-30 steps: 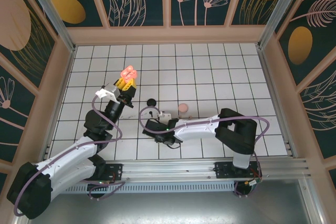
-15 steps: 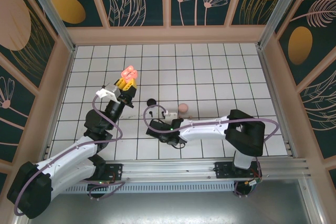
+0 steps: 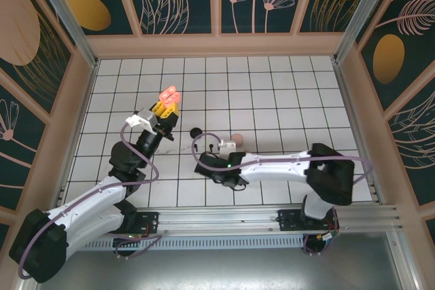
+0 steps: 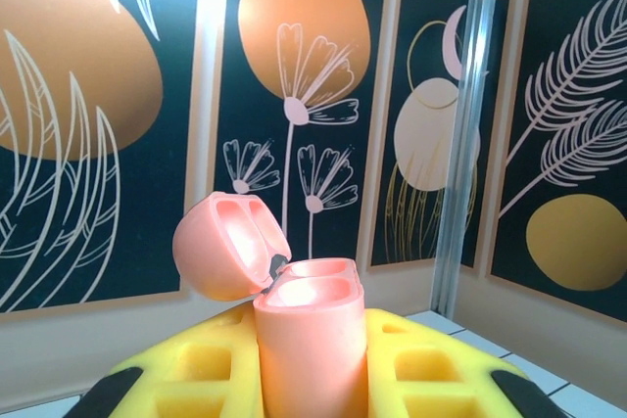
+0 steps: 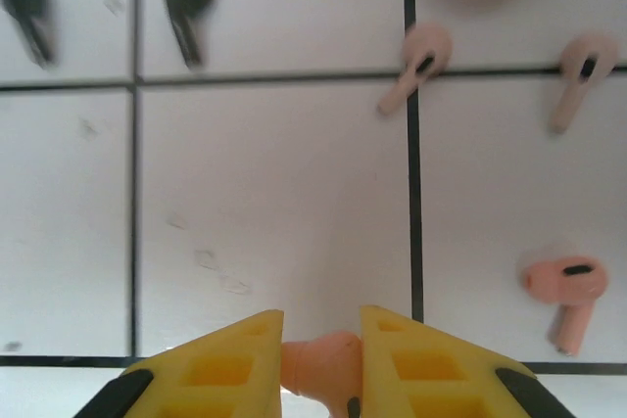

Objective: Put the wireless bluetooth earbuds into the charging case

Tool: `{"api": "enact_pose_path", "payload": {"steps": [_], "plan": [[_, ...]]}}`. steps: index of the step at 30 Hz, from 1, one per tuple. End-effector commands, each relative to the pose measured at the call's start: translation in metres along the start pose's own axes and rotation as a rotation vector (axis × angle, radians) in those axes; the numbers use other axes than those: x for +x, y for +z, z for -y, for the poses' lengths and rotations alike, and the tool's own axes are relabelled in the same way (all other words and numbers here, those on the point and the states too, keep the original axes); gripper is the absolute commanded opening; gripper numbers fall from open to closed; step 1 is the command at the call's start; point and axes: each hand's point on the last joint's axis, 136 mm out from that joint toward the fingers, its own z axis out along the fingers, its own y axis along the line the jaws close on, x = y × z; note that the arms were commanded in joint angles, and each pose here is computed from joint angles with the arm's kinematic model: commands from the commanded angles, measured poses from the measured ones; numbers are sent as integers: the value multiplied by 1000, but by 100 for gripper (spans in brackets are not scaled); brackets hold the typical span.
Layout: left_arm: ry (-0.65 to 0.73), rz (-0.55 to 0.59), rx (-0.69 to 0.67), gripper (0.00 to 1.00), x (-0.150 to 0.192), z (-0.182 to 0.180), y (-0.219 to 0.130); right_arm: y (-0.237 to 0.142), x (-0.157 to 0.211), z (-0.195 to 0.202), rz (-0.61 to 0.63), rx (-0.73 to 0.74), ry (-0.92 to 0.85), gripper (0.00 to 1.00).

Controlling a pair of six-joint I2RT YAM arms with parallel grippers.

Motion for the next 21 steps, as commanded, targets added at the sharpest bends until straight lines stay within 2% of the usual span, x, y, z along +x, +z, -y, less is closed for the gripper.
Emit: {"api": "enact_pose_path", "payload": {"steps": [1,7,11,16,21], "plan": [[34,42,78,0,-18,14,4,-50,-61,-11,170,-109,18,22],[108,39,274,0,-13,47,2,-158,-161,-26,458,-402,10,23],[141,7,399,0,-6,67,7,-220,-210,-31,621,-569,-38,24],[170,-24,548,0,2,90,21,-270,-235,-48,776,-732,-201,24],[203,-1,622,0,-4,101,35,-285,-239,-58,839,-851,-321,24]]}}
